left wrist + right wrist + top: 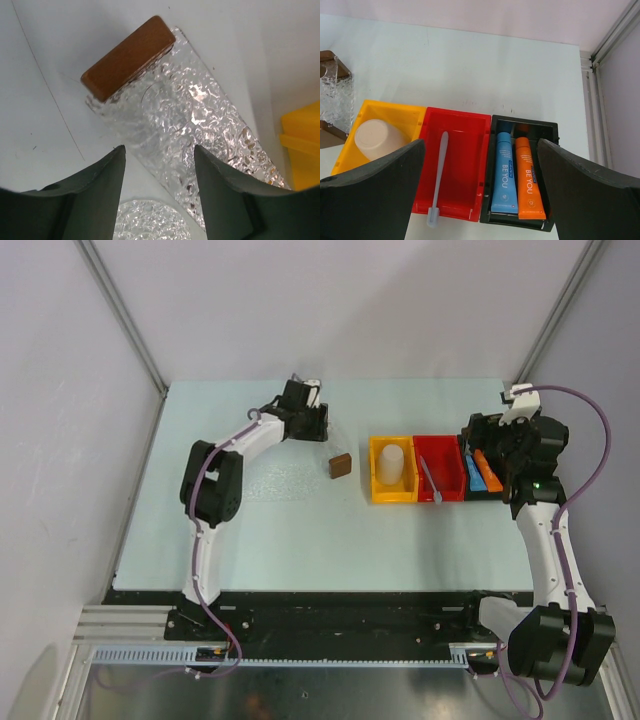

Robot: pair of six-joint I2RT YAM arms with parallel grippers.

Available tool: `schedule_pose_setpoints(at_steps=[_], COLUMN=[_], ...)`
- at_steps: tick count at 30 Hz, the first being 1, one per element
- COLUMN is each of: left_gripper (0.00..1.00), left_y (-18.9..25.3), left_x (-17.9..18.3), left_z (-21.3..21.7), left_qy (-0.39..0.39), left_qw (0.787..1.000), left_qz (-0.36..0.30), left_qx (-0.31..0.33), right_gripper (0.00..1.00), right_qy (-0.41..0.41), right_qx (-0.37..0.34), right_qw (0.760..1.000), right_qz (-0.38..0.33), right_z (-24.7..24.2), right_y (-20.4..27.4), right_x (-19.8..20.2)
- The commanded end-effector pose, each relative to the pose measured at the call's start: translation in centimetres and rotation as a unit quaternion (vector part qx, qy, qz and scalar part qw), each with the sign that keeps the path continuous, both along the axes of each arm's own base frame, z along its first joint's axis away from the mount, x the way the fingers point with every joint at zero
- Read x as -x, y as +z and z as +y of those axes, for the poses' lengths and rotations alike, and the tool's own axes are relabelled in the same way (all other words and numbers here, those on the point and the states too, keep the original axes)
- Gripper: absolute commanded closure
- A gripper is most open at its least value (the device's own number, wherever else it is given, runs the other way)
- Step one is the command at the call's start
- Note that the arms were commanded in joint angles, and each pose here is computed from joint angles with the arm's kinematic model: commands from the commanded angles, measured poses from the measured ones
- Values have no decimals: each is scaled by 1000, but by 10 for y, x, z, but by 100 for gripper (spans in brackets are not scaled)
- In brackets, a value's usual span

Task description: Prepare toiletry sets of a toothbrush and toothpaste on the tray

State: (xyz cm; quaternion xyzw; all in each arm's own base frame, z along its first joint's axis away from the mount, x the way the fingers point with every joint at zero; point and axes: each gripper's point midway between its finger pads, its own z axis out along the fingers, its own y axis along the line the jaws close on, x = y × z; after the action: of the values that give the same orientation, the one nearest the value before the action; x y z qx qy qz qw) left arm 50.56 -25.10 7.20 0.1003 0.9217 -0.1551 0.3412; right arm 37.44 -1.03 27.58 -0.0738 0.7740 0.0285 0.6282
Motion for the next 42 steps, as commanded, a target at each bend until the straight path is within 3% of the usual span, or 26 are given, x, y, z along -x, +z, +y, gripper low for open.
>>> schedule_pose_setpoints(at_steps=[1,8,17,25,36,42], left_gripper=[39,43,66,72,99,100], left_y=[12,11,14,26,55,62], left_x=[-9,-9,-5,-4,-3,0], left_z=[-10,-14,-20,-24,-38,-37], left_qy=[15,31,28,18,-5,-7], left_qw=[1000,999,999,999,997,996], left_qz=[-12,-10,-4,-9,-14,-14], left_qx=[12,15,29,41,79,85], right_gripper=[0,0,0,0,0,0], right_qy=[5,10,12,13,13,15], right_qx=[9,8,7,8,8,8], right_qw=[1000,1000,1000,1000,1000,1000], right_qz=[-16,-16,-16,-14,-12,-10], right_z=[-1,1,2,1,1,2], right_y=[8,8,8,6,5,4], right_x=[0,0,1,0,0,0])
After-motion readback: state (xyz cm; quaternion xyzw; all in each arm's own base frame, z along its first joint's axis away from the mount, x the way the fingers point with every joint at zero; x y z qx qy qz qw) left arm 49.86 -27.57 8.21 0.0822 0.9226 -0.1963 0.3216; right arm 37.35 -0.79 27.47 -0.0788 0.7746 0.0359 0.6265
